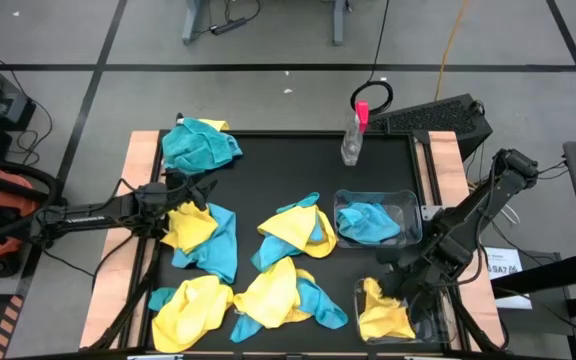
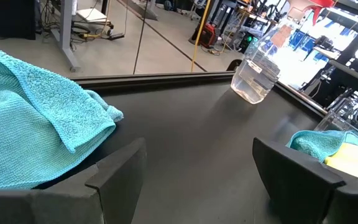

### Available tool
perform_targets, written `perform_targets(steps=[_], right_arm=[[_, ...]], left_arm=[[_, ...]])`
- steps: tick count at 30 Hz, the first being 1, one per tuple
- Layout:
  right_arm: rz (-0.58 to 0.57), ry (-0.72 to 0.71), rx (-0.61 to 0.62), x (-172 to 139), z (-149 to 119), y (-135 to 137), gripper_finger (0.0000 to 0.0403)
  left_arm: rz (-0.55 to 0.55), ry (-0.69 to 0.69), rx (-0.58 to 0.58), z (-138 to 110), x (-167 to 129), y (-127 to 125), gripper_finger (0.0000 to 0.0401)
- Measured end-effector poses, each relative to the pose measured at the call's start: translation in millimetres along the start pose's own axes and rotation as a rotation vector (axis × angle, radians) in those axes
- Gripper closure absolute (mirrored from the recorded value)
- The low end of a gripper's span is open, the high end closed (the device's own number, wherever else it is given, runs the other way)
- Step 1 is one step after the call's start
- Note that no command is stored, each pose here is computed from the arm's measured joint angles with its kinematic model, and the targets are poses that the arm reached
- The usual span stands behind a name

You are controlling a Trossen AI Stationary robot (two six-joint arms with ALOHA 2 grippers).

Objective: Sort microfiber towel by color & place in baskets
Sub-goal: Put the yellow towel into the bottom transparent bin

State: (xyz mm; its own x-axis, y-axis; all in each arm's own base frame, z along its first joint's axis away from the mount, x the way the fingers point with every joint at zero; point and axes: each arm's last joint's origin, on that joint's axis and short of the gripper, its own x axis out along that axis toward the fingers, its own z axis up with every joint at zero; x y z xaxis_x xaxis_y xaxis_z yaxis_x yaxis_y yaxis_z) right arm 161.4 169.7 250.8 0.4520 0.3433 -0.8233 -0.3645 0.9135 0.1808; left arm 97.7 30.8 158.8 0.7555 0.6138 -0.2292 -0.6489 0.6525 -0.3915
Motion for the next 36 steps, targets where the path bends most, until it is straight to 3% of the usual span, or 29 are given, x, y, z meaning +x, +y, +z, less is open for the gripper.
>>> perform_targets(steps=[6,16,25,29,36], right_arm=[[0.113,-0.072,-0.043,4,8,14,0.0401],[0.053,0.089,-0.047,62,0,23,0.0401],[-0.033,0.235,0.021,105,-14,22,0.0401],[-0.031,0.244,0.048,105,-15,21,0.0384],[0.008,0.226,0.093,83,-9,23,0.0319]], left_arm=[[0.000,0.000,0.000,0,0,0,0.0102],[0.000,0.000,0.000,0,0,0,0.0102],[0.000,0.000,0.000,0,0,0,0.0102],[0.000,0.000,0.000,0,0,0,0.0102],[0.000,0.000,0.000,0,0,0,0.0102]])
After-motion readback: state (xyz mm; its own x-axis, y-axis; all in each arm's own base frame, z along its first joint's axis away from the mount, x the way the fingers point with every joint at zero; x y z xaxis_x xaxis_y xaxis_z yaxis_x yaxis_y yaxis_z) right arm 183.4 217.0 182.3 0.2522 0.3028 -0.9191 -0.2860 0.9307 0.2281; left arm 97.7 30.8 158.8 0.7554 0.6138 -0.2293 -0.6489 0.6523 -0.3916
